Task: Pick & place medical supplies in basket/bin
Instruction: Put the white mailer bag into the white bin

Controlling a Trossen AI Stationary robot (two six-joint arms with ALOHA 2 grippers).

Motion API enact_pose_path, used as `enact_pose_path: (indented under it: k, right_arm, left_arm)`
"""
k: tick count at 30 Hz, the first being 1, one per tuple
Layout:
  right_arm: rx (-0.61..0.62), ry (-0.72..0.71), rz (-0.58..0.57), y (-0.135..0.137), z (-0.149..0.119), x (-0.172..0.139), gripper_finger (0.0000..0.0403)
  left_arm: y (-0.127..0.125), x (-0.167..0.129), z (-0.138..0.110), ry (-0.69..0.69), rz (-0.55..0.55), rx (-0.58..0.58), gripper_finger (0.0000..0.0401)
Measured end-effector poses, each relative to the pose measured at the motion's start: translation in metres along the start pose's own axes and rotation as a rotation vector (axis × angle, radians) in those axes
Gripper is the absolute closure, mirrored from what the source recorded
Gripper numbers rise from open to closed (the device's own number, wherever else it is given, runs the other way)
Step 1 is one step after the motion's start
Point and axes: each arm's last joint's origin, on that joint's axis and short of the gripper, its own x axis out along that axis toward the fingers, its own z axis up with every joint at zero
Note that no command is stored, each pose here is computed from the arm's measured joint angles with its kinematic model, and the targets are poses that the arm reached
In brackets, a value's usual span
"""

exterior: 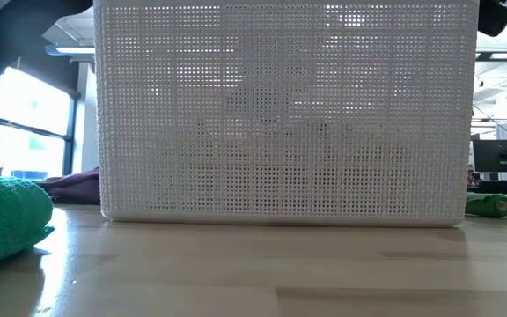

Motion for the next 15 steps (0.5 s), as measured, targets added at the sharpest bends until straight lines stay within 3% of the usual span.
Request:
enact_pose_path:
  k: [15]
  right_arm:
    - [0.002,0.009,-0.025,-0.001,-0.001,0.000,0.0138]
  left_arm:
    - [-0.004,0.002,0.011,-0.101,-0.022,0.043,0.0322]
